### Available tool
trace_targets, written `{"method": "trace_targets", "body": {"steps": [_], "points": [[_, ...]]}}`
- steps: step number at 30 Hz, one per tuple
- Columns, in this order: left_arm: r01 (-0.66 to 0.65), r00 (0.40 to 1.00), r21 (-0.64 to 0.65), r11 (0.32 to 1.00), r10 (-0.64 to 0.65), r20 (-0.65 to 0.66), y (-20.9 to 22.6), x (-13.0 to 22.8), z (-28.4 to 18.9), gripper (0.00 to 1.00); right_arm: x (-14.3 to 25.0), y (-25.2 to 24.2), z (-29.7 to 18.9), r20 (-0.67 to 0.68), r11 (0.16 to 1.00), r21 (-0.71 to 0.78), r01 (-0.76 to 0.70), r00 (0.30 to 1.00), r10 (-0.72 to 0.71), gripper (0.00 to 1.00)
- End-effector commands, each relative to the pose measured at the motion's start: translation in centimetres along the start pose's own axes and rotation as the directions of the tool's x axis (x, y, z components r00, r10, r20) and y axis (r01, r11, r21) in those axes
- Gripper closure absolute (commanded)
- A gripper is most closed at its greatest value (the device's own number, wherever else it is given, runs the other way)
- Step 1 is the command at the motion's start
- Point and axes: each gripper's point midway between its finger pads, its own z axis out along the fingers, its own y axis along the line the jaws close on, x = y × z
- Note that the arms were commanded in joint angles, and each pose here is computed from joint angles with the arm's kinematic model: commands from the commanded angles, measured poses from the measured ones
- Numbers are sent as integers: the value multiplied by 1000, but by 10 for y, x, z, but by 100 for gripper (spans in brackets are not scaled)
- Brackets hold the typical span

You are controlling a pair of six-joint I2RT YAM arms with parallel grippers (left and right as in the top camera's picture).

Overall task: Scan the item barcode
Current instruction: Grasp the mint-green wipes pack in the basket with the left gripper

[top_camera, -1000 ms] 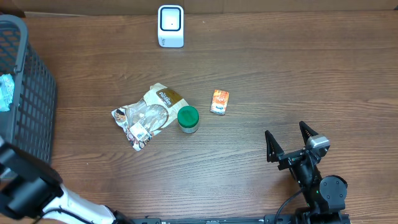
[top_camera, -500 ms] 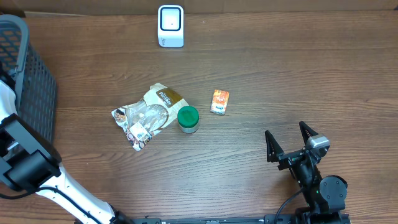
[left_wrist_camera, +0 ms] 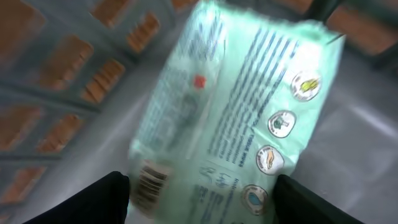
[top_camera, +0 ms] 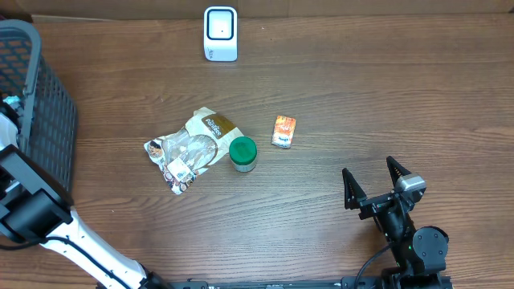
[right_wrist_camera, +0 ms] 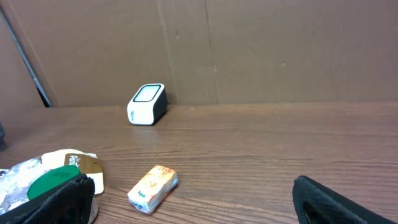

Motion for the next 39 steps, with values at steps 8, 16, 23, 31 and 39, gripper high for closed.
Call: {"method": "trace_targets", "body": {"steps": [8, 16, 23, 31, 39], "points": [[-26, 996, 2, 1000, 27, -84, -9, 31, 31, 41, 2, -1, 0, 3, 1000, 2, -1, 1000, 1, 0], [-23, 994, 0, 1000, 23, -111, -7, 32, 22, 96, 2, -1, 0, 3, 1000, 2, -1, 1000, 1, 0], [123, 991, 12, 992, -123, 48, 11, -40, -67, 96, 2, -1, 0, 3, 1000, 2, -1, 1000, 1, 0], [137, 897, 273, 952, -237, 375, 27, -115, -310, 96, 2, -1, 0, 3, 1000, 2, -1, 1000, 1, 0], [37, 911, 546, 837, -252, 325, -30, -56, -439, 96, 2, -1, 0, 3, 1000, 2, -1, 1000, 1, 0]]}}
